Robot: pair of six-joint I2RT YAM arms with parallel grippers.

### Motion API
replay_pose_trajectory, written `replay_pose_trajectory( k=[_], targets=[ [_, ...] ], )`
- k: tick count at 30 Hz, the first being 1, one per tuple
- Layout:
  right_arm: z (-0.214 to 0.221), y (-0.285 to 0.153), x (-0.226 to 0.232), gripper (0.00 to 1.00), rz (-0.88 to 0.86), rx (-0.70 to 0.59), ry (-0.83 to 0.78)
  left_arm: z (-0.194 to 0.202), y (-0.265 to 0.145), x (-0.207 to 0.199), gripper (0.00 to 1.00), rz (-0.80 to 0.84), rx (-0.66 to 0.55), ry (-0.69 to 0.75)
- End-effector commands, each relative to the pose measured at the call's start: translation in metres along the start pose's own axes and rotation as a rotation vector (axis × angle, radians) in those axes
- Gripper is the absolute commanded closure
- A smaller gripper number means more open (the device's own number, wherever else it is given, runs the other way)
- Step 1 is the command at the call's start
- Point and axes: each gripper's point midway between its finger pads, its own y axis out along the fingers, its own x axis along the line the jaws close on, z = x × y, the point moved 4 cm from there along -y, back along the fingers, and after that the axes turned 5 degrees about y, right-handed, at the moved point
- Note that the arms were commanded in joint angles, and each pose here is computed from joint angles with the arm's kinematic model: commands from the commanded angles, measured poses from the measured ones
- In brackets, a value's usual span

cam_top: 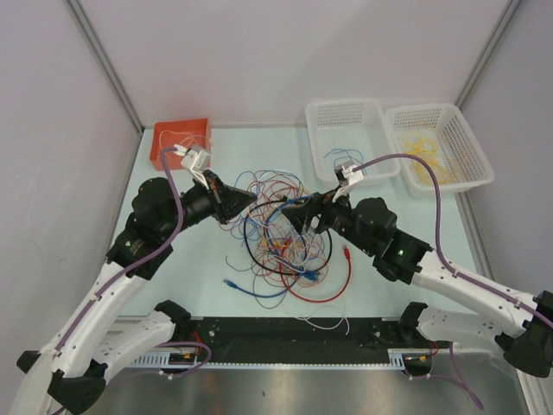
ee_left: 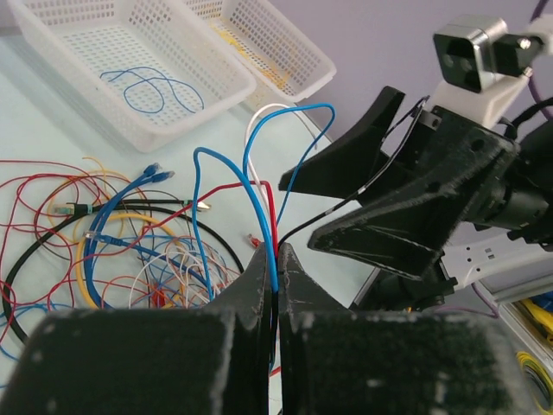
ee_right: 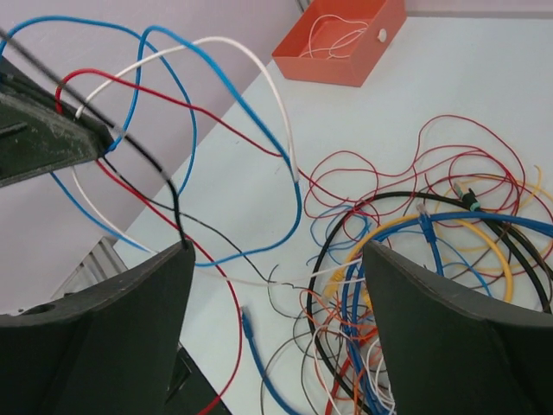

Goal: Untangle the cables

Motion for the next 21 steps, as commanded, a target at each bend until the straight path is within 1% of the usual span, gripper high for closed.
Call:
replay_pose_trajectory(
  k=[1,2,4,5,7,8,10,12,13,14,15,16,17,18,19,20,21],
  targets=[
    [-0.034,0.011,0.02,0.22,-0.099,-0.101,0.039,-0.007,-0.005,-0.009,1.0,0.055,-0.049,0.024],
    [-0.034,0.013,0.019,0.31,-0.099,-0.103,0.043,-0.006,-0.005,-0.009,1.0,0.054,-0.047,0.023],
    [-0.032,0.017,0.018,0.42,-0.095,-0.102,0.048,-0.004,-0.005,-0.008,1.0,0.056,-0.043,0.021],
    [-0.032,0.018,0.017,0.53,-0.092,-0.1,0.051,-0.004,-0.005,-0.008,1.0,0.057,-0.042,0.021],
    [-0.03,0.02,0.015,0.62,-0.086,-0.096,0.053,-0.002,-0.005,-0.008,1.0,0.059,-0.038,0.019],
    [-0.031,0.021,0.014,0.69,-0.083,-0.1,0.052,-0.001,-0.004,-0.008,1.0,0.061,-0.038,0.019],
    [-0.031,0.021,0.013,0.74,-0.074,-0.1,0.052,0.0,-0.004,-0.007,1.0,0.062,-0.036,0.018],
    [-0.031,0.021,0.011,0.82,-0.069,-0.1,0.05,0.001,-0.004,-0.007,1.0,0.062,-0.034,0.019],
    [-0.033,0.02,0.011,0.9,-0.069,-0.106,0.051,0.001,-0.004,-0.006,1.0,0.057,-0.032,0.019],
    [-0.034,0.018,0.01,0.95,-0.062,-0.107,0.049,0.001,-0.004,-0.005,1.0,0.05,-0.033,0.021],
    [-0.037,0.016,0.009,1.0,-0.053,-0.118,0.047,0.002,-0.004,-0.004,0.96,0.041,-0.031,0.022],
    [-0.043,0.01,0.009,1.0,-0.049,-0.138,0.046,0.004,-0.003,0.003,0.86,-0.006,-0.024,0.012],
    [-0.044,0.005,0.006,1.0,-0.03,-0.136,0.031,0.004,-0.003,0.009,0.56,-0.047,-0.025,0.014],
    [-0.054,0.001,0.004,1.0,0.004,-0.166,0.024,0.005,-0.004,0.014,0.42,-0.088,-0.021,0.01],
    [-0.061,-0.003,0.001,1.0,0.031,-0.179,0.011,0.012,-0.005,0.023,0.31,-0.147,0.009,-0.005],
    [-0.063,-0.011,-0.004,1.0,0.069,-0.167,-0.007,0.008,-0.008,0.039,0.11,-0.272,-0.017,-0.014],
    [-0.079,-0.016,-0.007,1.0,0.105,-0.202,-0.035,0.011,-0.01,0.048,0.04,-0.339,-0.011,-0.03]
  ],
)
